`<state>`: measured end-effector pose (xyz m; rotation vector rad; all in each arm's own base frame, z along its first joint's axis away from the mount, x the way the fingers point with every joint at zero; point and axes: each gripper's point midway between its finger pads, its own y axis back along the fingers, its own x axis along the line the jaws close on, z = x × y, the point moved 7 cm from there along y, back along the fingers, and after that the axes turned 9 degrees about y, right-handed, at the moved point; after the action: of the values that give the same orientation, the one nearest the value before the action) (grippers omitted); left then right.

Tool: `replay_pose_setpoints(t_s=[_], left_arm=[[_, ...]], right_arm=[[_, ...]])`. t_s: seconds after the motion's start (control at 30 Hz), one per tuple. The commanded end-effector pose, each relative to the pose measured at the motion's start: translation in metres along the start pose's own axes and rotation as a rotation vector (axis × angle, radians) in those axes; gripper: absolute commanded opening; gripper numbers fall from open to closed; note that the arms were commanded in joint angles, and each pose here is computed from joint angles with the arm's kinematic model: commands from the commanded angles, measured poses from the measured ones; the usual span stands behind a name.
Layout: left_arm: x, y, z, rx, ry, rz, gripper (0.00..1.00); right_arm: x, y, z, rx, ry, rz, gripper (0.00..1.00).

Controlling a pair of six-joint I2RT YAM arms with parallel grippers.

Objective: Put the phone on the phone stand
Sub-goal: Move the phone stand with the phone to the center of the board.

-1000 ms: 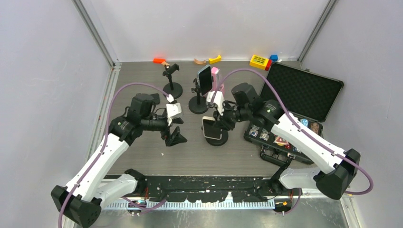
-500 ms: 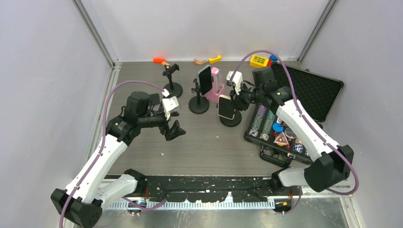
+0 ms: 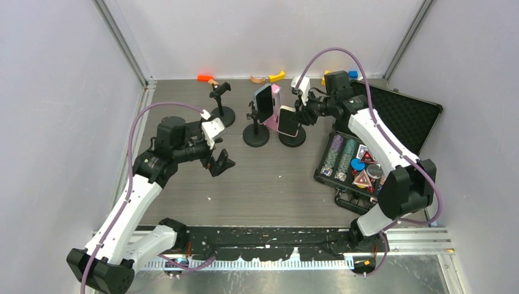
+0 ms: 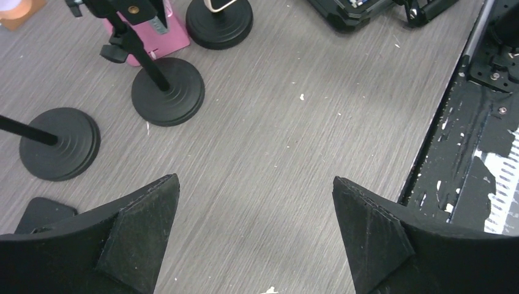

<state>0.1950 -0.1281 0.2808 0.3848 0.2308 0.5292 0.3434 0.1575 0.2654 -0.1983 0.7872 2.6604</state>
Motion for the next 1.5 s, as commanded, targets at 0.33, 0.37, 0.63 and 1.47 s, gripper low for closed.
replay_pose_setpoints(t_s=[0.33,0.37,0.63,1.47], left_arm=[[0.029,0.006,0.003,-0.021,0.027,0.133,1.0],[0.031,0.006,0.004,-0.024,0.029,0.148,1.0],[0.068,0.009,0.009,-0.015,0.116,0.412,1.0],[0.208,-0.048,0.051,-0.283,0.15,0.423,1.0]], right_arm=[[-0.026,0.013,0.011,-0.012,0.076,-0.012,0.25],[-0.026,0.013,0.01,-0.008,0.069,-0.012,0.28],[-0.021,0.022,0.013,0.01,0.04,-0.029,0.68],[0.063,0.1,0.048,-0.219,-0.048,-0.178,0.81]])
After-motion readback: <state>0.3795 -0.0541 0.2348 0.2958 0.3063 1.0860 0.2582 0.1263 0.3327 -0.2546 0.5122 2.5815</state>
